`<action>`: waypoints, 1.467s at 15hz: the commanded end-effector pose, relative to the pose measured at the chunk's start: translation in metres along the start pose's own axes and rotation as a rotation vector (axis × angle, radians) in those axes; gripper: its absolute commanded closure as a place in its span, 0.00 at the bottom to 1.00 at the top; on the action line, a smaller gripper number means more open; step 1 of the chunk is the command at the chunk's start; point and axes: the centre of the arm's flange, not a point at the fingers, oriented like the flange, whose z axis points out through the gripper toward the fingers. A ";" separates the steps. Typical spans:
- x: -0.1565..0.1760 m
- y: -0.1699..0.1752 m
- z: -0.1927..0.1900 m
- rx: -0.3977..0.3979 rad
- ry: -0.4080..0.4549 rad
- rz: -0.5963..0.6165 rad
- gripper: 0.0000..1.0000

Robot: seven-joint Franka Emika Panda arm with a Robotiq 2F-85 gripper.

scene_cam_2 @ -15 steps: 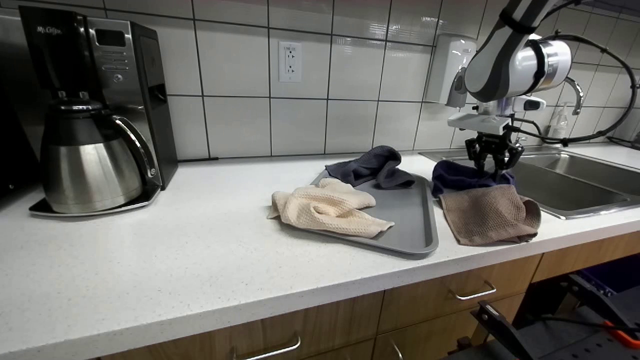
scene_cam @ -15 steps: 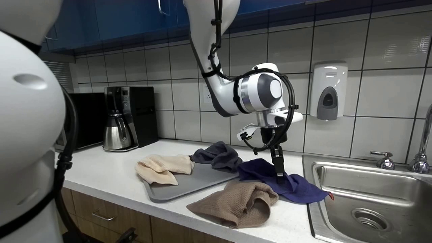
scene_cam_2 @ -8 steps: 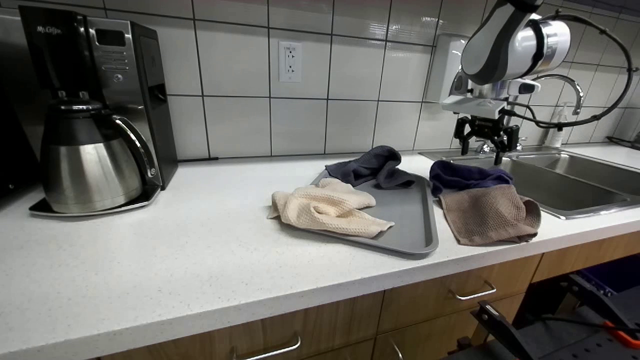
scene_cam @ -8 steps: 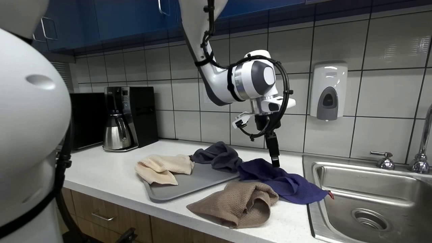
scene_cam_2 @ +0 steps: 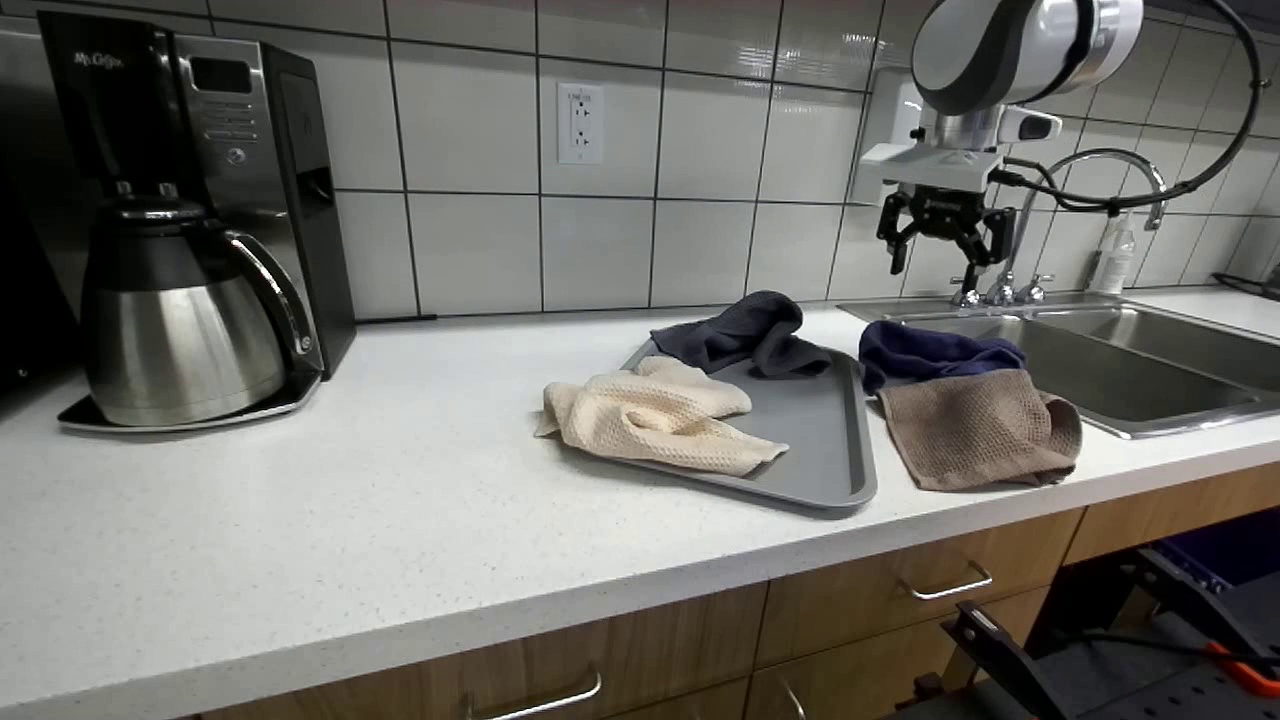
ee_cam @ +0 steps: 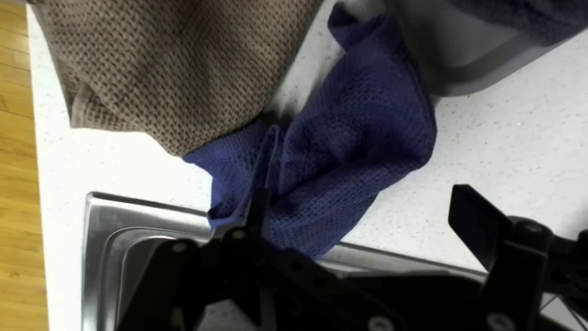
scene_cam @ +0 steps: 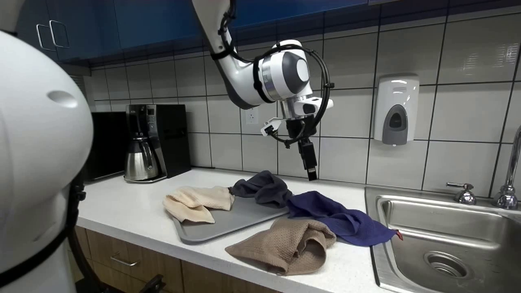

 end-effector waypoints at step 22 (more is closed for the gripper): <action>-0.102 -0.079 -0.035 0.009 -0.047 -0.178 0.00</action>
